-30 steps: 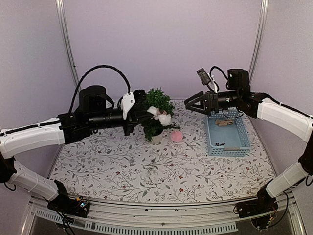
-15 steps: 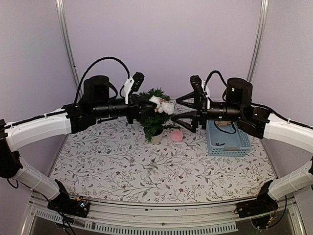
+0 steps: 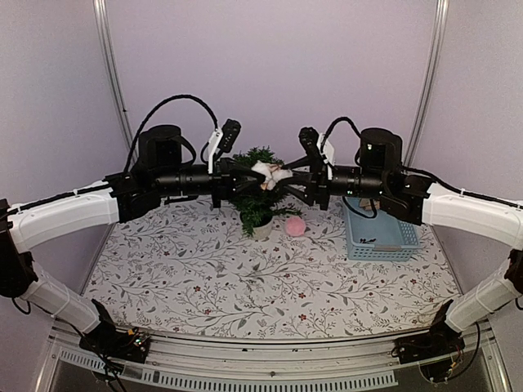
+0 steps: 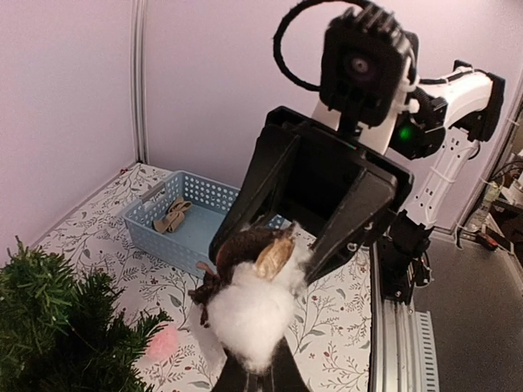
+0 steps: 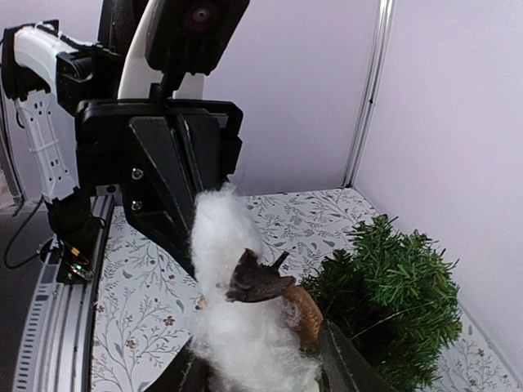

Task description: Decorate the small christmas tree

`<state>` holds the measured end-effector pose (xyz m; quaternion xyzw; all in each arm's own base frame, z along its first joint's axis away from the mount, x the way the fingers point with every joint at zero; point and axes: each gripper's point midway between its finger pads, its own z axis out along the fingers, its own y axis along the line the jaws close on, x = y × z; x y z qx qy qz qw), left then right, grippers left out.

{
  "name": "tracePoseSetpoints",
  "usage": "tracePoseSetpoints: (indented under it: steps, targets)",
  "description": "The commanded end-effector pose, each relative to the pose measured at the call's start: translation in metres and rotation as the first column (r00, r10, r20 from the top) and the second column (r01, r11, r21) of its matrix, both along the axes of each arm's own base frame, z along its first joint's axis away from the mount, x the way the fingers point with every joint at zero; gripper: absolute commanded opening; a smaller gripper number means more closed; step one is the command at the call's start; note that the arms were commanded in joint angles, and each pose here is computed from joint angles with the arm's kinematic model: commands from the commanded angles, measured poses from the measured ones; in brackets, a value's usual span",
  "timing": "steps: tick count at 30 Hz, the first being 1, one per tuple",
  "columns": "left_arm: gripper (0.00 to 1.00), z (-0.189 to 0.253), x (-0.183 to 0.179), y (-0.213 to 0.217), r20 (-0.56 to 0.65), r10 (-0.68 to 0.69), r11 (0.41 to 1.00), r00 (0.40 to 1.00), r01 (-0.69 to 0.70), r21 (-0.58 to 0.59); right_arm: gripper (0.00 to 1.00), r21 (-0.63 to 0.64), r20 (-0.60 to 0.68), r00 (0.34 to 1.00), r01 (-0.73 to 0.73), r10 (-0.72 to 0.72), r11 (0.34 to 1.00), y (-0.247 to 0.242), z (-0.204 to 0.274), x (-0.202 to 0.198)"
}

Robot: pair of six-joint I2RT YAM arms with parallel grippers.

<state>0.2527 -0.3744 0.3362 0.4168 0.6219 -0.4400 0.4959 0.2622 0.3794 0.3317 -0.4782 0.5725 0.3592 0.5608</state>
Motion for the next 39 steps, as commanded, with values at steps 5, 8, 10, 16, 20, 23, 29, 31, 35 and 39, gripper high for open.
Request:
tracePoseSetpoints:
  steps: [5,8,10,16,20,23,29,31,35,39]
  targets:
    - [0.00,0.008,0.011,0.007,0.017,0.045,0.999,0.999,-0.045,-0.021,0.06,0.043,0.031,0.998,-0.047,0.046,0.998,0.006,0.019,-0.006]
    - [0.15,0.007,0.020,0.014,0.006,0.088,0.996,0.996,-0.087,-0.024,0.00,0.040,0.010,0.999,-0.041,0.041,0.998,0.008,0.015,-0.004]
    - [0.42,0.007,0.026,0.020,-0.002,0.119,0.993,0.993,-0.119,-0.024,0.00,0.040,-0.019,1.000,-0.017,0.018,0.999,0.007,0.012,0.002]
    - [0.88,0.009,0.042,0.049,-0.018,0.233,0.972,0.972,-0.233,-0.036,0.00,0.096,-0.175,0.984,-0.019,0.035,0.995,-0.005,-0.001,0.020]
    - [0.99,0.008,0.052,0.069,-0.030,0.307,0.950,0.951,-0.308,-0.054,0.00,0.151,-0.271,0.953,-0.098,0.137,0.984,-0.002,-0.009,0.016]
    - [0.99,0.006,0.057,0.080,-0.044,0.334,0.940,0.941,-0.337,-0.063,0.00,0.156,-0.330,0.924,-0.149,0.194,0.976,0.006,-0.021,0.018]
    - [0.99,0.002,0.058,0.086,-0.047,0.354,0.932,0.934,-0.356,-0.069,0.00,0.155,-0.396,0.881,-0.213,0.258,0.965,0.023,-0.040,0.027]
    - [0.99,0.000,0.058,0.087,-0.050,0.354,0.932,0.934,-0.357,-0.068,0.00,0.151,-0.418,0.871,-0.215,0.260,0.965,0.028,-0.048,0.033]
    - [0.99,-0.003,0.058,0.087,-0.051,0.353,0.932,0.934,-0.355,-0.065,0.00,0.145,-0.445,0.870,-0.165,0.213,0.976,0.032,-0.056,0.052]
    - [0.99,-0.002,0.057,0.088,-0.047,0.352,0.933,0.935,-0.354,-0.066,0.00,0.127,-0.464,0.878,-0.061,0.114,0.990,0.029,-0.059,0.074]
